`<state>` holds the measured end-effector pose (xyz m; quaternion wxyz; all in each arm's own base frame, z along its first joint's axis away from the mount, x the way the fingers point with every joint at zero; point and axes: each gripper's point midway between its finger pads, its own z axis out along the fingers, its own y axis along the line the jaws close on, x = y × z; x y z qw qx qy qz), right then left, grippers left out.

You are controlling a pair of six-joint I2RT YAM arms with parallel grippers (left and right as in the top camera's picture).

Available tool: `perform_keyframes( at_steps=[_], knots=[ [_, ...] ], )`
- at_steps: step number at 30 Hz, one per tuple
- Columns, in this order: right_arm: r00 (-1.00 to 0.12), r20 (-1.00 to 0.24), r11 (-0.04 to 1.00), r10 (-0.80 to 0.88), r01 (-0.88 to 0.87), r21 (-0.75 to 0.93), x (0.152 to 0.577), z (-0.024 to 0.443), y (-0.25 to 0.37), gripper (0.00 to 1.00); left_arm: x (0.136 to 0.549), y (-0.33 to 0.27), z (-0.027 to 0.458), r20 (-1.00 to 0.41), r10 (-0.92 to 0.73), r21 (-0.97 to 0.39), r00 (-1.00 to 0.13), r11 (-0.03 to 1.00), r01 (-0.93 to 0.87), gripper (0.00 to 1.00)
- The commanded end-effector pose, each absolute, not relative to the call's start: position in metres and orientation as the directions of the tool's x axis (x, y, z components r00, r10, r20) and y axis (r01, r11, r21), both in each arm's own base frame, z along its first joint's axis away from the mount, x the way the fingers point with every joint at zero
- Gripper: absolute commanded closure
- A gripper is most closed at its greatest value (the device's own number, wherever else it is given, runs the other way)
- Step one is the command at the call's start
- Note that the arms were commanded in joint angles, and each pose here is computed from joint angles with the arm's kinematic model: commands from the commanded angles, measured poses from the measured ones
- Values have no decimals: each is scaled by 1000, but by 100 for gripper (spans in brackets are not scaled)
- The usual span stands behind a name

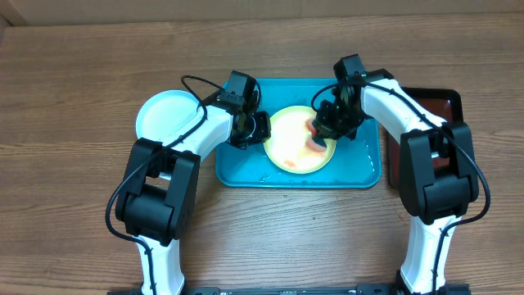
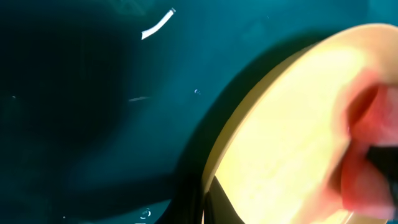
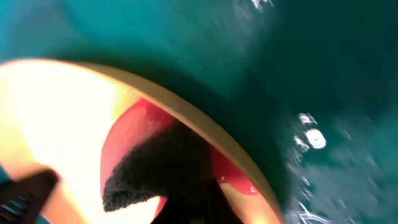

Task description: Clean dirty plates on tray and stack at the side

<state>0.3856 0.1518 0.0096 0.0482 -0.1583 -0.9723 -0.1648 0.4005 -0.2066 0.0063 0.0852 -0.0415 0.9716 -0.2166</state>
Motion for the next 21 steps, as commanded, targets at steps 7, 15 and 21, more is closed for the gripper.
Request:
perform_keyframes(
  at_steps=[7,15,21],
  knots=[
    [-965,247,904,91,184,387,351,13,166,96,399,-200,-9,-127,-132,-402,-983,913,-71,96],
    [-967,201,758,-154,15,652,337,44,210,96,415,-205,17,-200,-110,-418,-974,908,-17,96],
    [-982,106,740,-154,-44,671,351,76,206,96,427,-191,54,-289,-73,-324,-955,946,26,96]
  ],
)
